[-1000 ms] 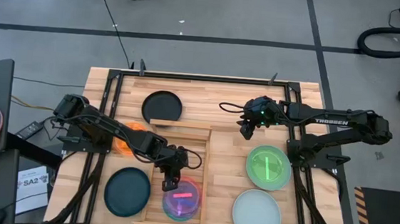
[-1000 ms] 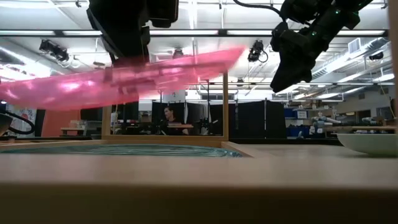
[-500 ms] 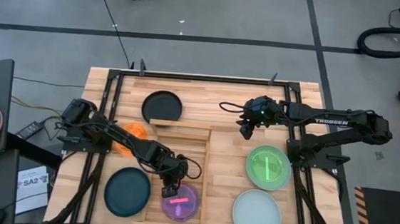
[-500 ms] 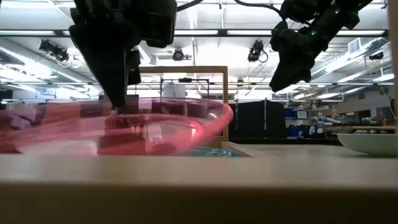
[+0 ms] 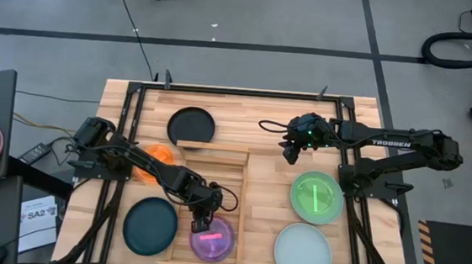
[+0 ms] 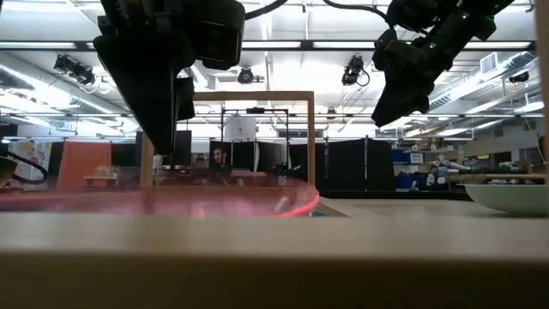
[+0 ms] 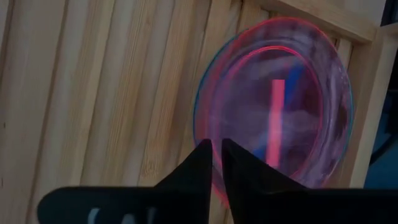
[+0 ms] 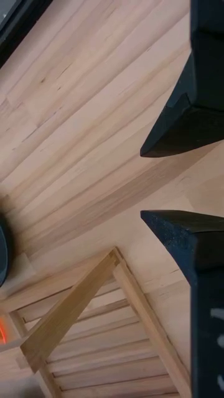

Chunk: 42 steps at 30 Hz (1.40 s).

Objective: Place and stack plates onto a shelf
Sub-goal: Stack the small pink transparent plate on top of the small blue transparent plate on the shelf, then put the top big black plate on the shelf

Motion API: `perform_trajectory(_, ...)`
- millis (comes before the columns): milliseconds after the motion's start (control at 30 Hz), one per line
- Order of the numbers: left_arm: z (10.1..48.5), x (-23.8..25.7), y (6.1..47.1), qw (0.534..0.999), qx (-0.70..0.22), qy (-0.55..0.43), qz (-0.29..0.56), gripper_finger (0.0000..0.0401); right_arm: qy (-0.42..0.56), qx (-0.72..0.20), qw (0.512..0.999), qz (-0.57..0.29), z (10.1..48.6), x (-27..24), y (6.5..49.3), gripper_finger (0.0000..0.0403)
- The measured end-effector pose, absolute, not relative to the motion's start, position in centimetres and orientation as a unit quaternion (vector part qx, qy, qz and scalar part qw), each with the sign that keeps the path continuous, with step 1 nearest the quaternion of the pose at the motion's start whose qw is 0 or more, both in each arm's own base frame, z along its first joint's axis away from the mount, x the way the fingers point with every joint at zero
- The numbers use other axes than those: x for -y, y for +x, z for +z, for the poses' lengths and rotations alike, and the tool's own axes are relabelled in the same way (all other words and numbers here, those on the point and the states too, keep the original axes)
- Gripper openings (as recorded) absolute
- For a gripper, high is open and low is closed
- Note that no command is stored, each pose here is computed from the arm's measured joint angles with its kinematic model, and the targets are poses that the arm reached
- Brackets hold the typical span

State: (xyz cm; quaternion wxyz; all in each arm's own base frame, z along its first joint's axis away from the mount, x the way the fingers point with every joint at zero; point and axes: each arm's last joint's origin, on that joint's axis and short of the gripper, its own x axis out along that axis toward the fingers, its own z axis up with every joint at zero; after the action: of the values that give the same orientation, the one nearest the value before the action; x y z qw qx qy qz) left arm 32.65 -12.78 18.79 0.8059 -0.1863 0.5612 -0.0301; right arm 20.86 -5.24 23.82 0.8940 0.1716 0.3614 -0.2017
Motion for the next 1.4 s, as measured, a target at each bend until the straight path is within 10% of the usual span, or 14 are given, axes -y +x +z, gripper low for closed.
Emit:
perform_trajectory(800, 18.8, 12.7, 32.7, 0.811, -0.556, -0.18, -0.02, 0.0208, 0.172, -0.362, 0.894, -0.202, 23.8, 5.2, 20.9, 0.0153)
perform_trajectory(1400, 19.9, 11.0, 33.5, 0.801, -0.554, -0.223, -0.04, 0.0219, 0.172, -0.362, 0.894, -0.202, 23.8, 5.2, 20.9, 0.0153)
